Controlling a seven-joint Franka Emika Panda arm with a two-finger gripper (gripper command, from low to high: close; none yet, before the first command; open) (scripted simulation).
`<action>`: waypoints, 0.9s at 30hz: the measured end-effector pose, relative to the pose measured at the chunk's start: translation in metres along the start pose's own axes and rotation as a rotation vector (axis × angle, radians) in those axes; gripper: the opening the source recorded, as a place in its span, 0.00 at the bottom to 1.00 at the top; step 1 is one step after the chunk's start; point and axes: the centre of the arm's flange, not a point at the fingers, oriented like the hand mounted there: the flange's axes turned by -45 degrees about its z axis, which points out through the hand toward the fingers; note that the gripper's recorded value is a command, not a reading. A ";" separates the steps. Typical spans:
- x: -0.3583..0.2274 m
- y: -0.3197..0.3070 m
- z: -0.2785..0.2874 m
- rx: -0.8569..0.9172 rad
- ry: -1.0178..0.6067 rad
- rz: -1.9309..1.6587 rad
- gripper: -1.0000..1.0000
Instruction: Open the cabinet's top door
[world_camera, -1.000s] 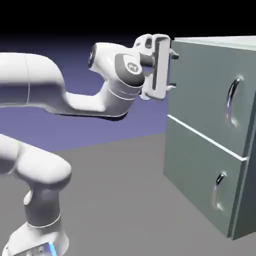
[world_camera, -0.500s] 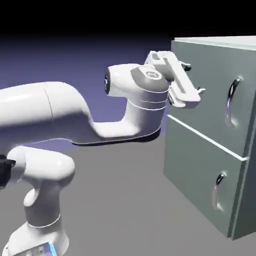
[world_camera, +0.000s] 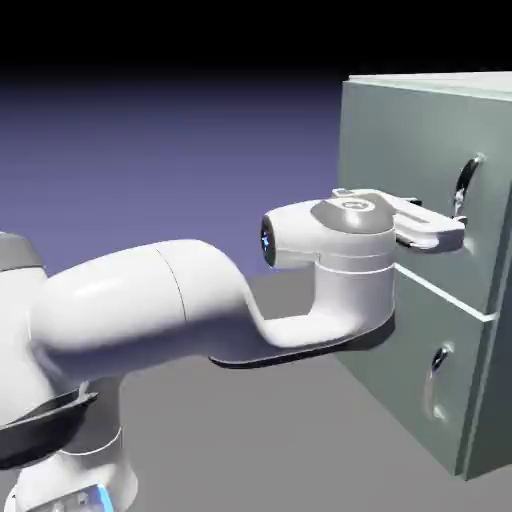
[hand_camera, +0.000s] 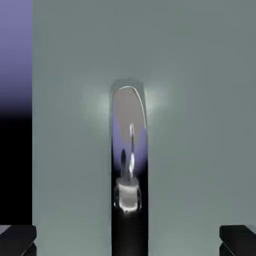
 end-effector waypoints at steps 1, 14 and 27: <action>0.000 0.000 0.011 0.000 0.000 -0.001 0.50; 0.000 0.039 -0.061 0.206 0.000 -0.001 0.00; 0.000 0.121 -0.160 0.504 0.000 -0.001 0.00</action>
